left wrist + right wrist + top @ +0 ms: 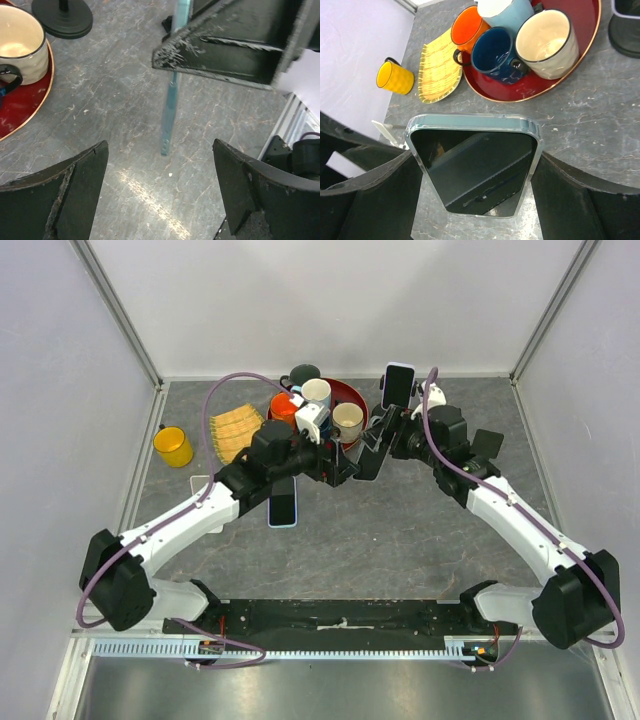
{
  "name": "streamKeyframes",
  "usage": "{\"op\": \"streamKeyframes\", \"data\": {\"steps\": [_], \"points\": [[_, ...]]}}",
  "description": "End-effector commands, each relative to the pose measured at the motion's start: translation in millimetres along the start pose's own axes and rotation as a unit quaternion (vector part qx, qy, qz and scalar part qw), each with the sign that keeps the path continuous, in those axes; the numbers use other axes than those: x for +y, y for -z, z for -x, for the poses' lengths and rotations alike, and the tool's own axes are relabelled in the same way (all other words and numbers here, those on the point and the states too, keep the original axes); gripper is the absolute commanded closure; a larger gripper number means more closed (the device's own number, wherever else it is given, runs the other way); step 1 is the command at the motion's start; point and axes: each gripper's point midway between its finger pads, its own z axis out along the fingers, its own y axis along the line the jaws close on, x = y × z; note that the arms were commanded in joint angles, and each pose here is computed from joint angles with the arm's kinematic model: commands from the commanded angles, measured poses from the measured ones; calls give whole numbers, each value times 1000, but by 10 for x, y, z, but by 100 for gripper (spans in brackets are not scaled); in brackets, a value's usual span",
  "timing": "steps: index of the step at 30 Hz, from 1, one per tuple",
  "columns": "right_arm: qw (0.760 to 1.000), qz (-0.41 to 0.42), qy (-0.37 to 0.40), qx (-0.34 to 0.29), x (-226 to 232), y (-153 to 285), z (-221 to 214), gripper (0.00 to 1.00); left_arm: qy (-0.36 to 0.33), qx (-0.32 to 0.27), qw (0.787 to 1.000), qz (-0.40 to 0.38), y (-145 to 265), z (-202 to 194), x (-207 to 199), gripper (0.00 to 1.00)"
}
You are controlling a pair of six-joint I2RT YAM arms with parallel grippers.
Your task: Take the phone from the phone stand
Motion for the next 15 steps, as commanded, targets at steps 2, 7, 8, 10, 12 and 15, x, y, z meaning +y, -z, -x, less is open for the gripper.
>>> {"op": "streamKeyframes", "data": {"steps": [2,7,8,10,12,15], "points": [[998,55,-19,-30,363,87,140,70,-40,1,999,15,-105,102,42,12],[996,75,-19,-33,466,106,107,70,-32,24,999,-9,-174,-29,-43,20],[996,75,-19,-32,466,108,94,70,-29,28,999,-17,-184,-55,-76,21],[996,76,-21,-29,464,114,63,70,-29,36,999,-23,-196,-104,-123,25],[996,78,-23,-26,466,117,46,70,-28,44,998,-26,-216,-164,-148,30],[996,81,-23,-23,470,129,23,70,-20,49,998,-26,-212,-214,-151,45]]}}
